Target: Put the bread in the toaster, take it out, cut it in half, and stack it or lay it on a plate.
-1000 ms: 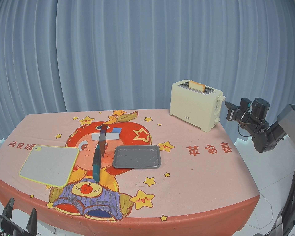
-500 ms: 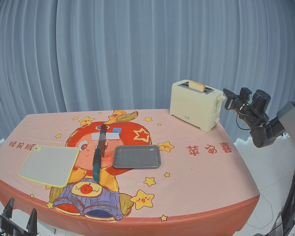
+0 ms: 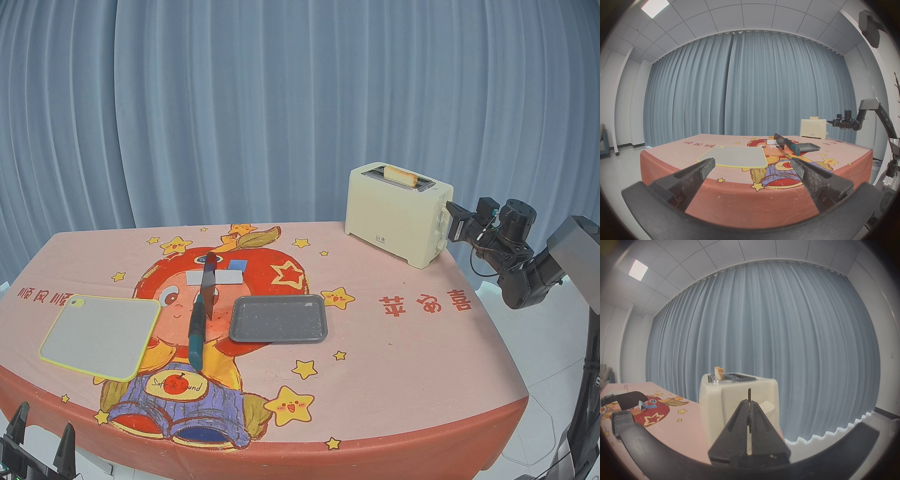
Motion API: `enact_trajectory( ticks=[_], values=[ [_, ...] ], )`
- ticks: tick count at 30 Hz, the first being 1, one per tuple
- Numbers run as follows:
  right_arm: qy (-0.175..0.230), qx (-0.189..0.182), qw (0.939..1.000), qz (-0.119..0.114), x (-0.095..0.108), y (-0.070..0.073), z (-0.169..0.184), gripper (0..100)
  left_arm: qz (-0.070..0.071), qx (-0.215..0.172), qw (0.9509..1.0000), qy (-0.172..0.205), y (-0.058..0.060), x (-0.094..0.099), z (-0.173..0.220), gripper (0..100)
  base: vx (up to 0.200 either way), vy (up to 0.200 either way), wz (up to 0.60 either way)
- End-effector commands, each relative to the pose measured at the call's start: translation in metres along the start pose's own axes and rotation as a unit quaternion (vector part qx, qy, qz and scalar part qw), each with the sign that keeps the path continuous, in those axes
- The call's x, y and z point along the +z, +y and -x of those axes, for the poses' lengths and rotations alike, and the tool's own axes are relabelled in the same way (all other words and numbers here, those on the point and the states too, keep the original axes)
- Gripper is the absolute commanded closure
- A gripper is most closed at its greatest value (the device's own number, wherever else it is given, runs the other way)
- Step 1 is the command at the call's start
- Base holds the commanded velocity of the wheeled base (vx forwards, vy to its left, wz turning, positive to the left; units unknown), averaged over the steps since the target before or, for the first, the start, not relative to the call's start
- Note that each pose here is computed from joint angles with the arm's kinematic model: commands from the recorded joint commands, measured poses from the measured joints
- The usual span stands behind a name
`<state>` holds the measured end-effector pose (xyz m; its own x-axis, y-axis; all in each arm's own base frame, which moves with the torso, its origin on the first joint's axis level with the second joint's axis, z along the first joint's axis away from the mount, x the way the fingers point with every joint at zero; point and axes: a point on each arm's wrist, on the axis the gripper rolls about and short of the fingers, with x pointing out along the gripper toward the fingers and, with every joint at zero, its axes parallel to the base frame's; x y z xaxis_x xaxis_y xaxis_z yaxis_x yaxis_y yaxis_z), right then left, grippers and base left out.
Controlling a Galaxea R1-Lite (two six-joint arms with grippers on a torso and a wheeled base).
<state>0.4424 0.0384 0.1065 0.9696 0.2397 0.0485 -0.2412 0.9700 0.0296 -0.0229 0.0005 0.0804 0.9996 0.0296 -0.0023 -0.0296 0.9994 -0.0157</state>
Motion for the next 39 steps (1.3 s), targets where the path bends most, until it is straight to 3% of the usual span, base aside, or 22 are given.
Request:
enact_trajectory(
  ticks=[1,10,39],
  values=[
    [0.020,-0.001,0.9998,-0.002,-0.011,-0.001,0.000,100,0.001,0.001,1.0000,0.000,0.000,-0.005,0.000,0,0.000,0.000,0.00],
    [0.054,-0.001,0.9985,-0.006,-0.027,0.001,0.005,100,0.000,0.001,1.0000,0.001,0.000,-0.005,0.000,0,0.000,0.000,0.00],
    [0.073,0.001,0.9973,-0.008,-0.040,0.002,0.005,100,0.001,0.001,1.0000,0.001,0.000,-0.005,0.000,0,0.000,0.000,0.00]
  ],
)
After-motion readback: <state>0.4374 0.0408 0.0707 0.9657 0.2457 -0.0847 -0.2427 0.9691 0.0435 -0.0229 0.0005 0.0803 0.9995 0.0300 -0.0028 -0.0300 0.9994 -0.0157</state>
